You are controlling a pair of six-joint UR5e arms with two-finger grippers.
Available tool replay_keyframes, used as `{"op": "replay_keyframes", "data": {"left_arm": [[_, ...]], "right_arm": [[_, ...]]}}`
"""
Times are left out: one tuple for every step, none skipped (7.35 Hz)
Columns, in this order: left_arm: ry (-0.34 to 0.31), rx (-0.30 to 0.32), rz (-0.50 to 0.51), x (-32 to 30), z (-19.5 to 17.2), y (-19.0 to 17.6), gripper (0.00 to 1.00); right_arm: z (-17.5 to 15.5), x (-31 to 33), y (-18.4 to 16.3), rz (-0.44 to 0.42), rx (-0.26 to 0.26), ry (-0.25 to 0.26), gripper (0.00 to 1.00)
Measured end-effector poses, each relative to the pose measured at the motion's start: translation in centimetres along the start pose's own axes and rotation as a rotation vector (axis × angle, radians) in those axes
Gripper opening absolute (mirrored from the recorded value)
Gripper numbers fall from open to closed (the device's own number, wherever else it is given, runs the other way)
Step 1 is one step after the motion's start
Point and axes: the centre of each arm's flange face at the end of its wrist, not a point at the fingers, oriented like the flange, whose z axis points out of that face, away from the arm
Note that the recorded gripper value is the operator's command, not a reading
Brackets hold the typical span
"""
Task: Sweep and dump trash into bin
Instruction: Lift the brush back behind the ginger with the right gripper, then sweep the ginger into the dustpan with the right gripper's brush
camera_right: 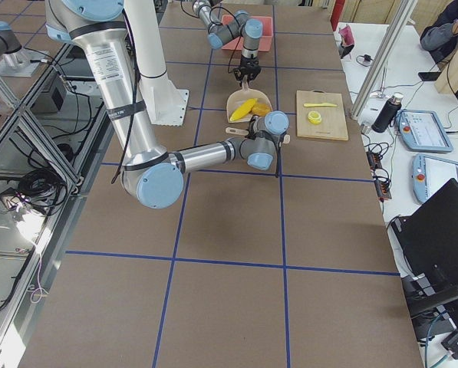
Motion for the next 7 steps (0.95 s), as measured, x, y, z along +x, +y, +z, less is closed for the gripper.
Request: {"op": "replay_keyframes", "data": {"left_arm": [[-0.001, 0.0, 0.0, 0.0, 0.0, 0.0, 0.0], [-0.002, -0.001, 0.0, 0.0, 0.1, 0.0, 0.0], [-0.002, -0.002, -0.001, 0.0, 0.1, 0.0, 0.0], [-0.003, -0.001, -0.001, 0.0, 0.2, 0.0, 0.0], [-0.004, 0.002, 0.0, -0.1, 0.2, 0.0, 0.0], [-0.005, 0.005, 0.002, -0.1, 0.2, 0.1, 0.0], [-0.006, 0.007, 0.002, -0.1, 0.2, 0.1, 0.0]], "right_arm": [[1.0, 0.5, 0.6, 0.035, -0.011, 0.008, 0.0], [2.9, -0.1, 1.2, 0.047, -0.028, 0.013, 0.0], [5.2, -1.4, 1.8, 0.047, -0.038, 0.018, 0.0], [6.8, -2.5, 2.1, 0.038, -0.038, 0.021, 0.0], [7.7, -3.1, 2.0, 0.027, -0.031, 0.023, 0.0], [8.3, -4.3, 1.8, 0.01, -0.018, 0.021, 0.0], [9.1, -5.8, 1.7, -0.007, -0.007, 0.017, 0.0]]}}
